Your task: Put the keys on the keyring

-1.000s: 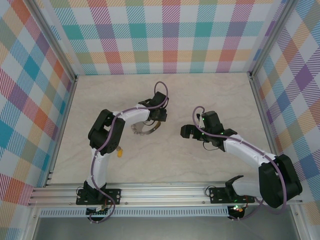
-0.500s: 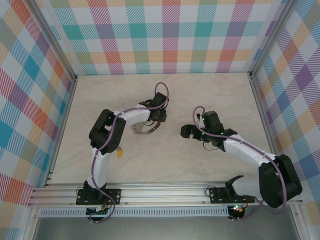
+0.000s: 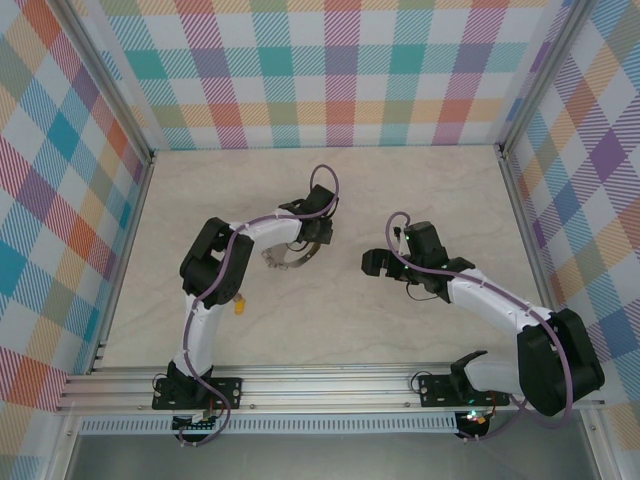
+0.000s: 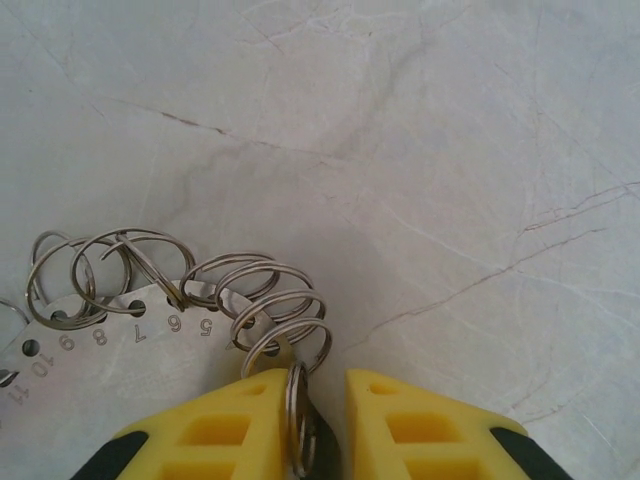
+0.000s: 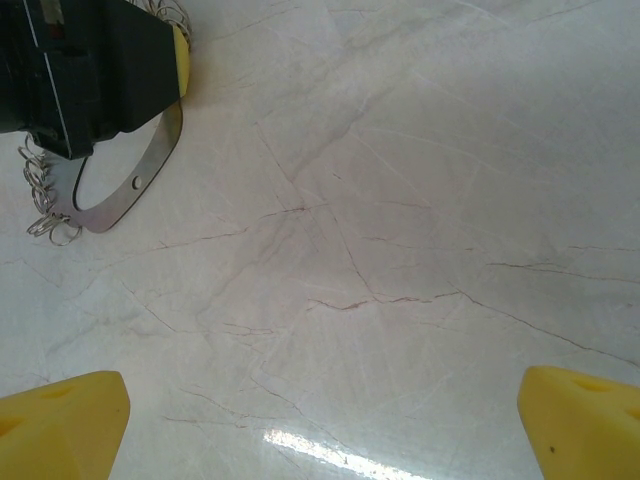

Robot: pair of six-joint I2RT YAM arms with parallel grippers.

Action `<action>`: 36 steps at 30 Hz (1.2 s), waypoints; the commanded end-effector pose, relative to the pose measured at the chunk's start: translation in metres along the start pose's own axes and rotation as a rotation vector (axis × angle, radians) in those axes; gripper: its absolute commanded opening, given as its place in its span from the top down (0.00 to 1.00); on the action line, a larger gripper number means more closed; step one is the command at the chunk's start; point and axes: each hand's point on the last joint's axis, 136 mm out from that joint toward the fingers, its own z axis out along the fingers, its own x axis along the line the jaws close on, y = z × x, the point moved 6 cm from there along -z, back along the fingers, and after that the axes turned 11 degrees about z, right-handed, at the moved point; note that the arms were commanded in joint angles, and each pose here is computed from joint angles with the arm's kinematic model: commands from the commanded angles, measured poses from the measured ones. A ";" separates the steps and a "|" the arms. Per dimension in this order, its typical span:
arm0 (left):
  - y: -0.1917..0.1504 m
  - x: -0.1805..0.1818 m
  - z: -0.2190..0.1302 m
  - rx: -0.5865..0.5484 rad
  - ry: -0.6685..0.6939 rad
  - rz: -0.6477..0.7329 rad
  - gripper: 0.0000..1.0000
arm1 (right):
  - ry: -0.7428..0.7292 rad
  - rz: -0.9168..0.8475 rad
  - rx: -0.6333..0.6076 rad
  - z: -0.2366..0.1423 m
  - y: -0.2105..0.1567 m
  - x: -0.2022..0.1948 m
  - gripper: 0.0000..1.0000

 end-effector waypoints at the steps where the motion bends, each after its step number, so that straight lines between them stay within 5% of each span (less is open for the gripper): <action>1: -0.003 0.005 0.007 0.029 0.033 0.013 0.79 | 0.016 -0.004 -0.004 -0.001 0.004 0.003 0.00; 17: 0.006 0.004 -0.007 0.013 0.008 0.011 1.00 | -0.073 0.035 -0.049 -0.003 0.015 -0.002 0.00; 28: 0.056 -0.007 -0.110 -0.168 -0.207 0.083 1.00 | 0.150 -0.044 -0.063 -0.032 0.029 0.039 0.00; 36: 0.058 -0.021 -0.175 -0.337 -0.434 0.205 1.00 | 0.344 -0.091 -0.120 -0.075 0.037 0.066 0.00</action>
